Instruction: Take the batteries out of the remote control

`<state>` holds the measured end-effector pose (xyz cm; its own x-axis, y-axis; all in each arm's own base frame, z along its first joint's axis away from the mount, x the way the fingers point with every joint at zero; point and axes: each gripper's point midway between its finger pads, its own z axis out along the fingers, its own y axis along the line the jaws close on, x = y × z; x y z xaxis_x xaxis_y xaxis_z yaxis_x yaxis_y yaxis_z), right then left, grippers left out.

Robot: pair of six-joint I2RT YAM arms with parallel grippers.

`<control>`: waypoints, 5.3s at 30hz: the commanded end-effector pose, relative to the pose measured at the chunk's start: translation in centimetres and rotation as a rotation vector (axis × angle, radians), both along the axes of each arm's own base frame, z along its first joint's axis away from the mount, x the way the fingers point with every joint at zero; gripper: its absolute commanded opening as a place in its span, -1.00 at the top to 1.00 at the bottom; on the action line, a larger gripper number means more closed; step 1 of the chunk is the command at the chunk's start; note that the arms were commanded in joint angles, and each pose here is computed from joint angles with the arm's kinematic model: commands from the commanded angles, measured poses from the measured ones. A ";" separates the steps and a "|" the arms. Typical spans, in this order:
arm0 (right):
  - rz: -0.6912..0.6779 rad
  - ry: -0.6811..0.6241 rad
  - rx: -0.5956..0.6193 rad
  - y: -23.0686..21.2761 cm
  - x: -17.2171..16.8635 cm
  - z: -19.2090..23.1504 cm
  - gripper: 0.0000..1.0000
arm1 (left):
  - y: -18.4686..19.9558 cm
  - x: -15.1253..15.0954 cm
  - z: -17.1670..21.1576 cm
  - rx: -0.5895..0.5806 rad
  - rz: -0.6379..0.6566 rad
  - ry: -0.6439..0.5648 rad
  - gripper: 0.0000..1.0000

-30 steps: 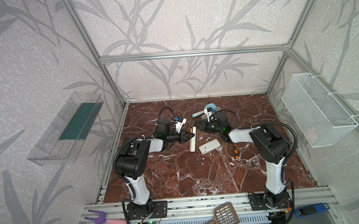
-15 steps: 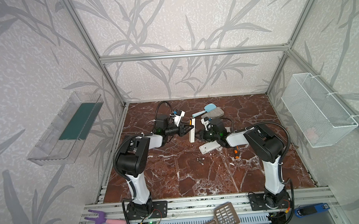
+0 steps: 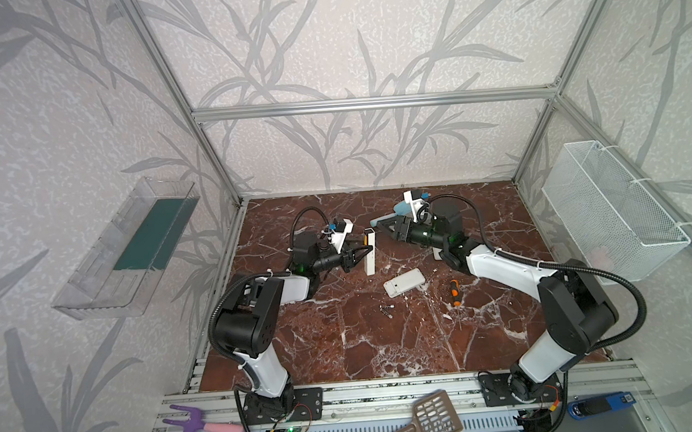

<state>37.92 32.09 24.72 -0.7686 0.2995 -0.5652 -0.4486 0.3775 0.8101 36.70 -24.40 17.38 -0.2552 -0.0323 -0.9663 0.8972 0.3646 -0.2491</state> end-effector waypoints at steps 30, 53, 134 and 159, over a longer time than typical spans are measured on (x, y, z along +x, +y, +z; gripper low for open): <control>0.141 0.169 0.064 1.4 -0.7 -0.1 0.44 | -1.0 -2.6 3.3 -0.036 -0.115 -0.227 1.00; 0.157 0.351 0.107 3.2 -1.1 -7.7 0.95 | -1.6 -1.1 4.6 -0.074 -0.123 -0.213 1.00; 0.277 -0.405 -0.044 -1.6 -9.4 3.9 0.01 | 2.9 -4.0 15.4 -0.111 -0.121 0.040 1.00; 0.447 -0.479 0.063 5.4 -12.6 8.5 -0.11 | 3.2 -9.3 22.1 -0.300 -0.315 -0.009 1.00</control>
